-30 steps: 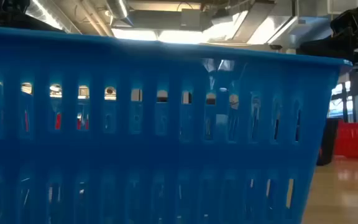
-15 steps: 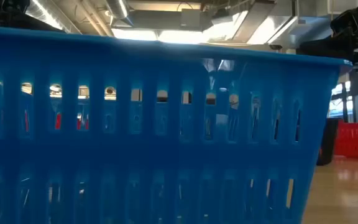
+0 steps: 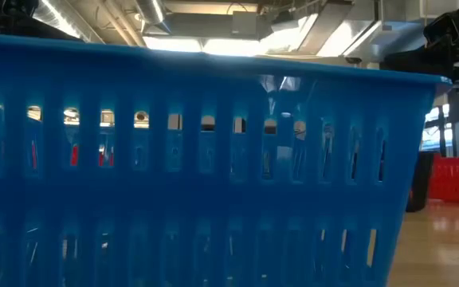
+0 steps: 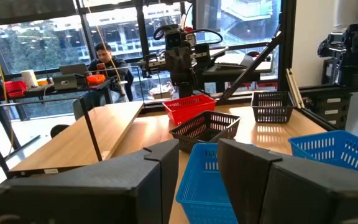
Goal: Stack baskets on shelf by color
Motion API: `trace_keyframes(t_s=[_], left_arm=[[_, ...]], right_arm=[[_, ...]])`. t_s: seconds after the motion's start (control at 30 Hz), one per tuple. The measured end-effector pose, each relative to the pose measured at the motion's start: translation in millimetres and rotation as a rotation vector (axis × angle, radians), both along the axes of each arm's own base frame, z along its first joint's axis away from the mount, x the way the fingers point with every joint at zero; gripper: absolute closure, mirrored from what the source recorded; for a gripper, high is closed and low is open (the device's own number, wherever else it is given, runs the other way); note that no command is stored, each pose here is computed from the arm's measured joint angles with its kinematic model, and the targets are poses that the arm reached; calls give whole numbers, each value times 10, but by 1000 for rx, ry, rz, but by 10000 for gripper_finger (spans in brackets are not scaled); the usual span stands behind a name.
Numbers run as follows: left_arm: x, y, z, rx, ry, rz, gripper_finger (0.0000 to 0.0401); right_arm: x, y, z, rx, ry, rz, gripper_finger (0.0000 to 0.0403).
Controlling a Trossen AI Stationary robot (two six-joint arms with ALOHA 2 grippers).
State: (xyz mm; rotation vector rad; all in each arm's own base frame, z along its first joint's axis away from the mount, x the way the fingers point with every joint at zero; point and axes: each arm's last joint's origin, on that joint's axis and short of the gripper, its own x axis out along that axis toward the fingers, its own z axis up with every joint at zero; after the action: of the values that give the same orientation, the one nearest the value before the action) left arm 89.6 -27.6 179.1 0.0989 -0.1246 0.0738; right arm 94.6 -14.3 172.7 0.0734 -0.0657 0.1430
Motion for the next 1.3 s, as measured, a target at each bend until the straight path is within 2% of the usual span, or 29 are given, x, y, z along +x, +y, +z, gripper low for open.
trace_keyframes(t_s=[0.67, 0.97, 1.17, 1.23, 1.3], left_arm=[[0, 0, 0, 0, 0, 0, 298], [0, 0, 1, 0, 0, 0, 298], [0, 0, 1, 0, 0, 0, 298], [0, 0, 0, 0, 0, 0, 298], [0, 0, 0, 0, 0, 0, 298]], right_arm=[[-3, 1, 34, -5, -34, 2, 402], [-13, 6, 95, 144, -71, 28, 402], [-17, 4, 117, 166, -83, 23, 402], [-35, 8, 197, 143, -99, 17, 402], [-65, 8, 296, 68, -94, -24, 402]])
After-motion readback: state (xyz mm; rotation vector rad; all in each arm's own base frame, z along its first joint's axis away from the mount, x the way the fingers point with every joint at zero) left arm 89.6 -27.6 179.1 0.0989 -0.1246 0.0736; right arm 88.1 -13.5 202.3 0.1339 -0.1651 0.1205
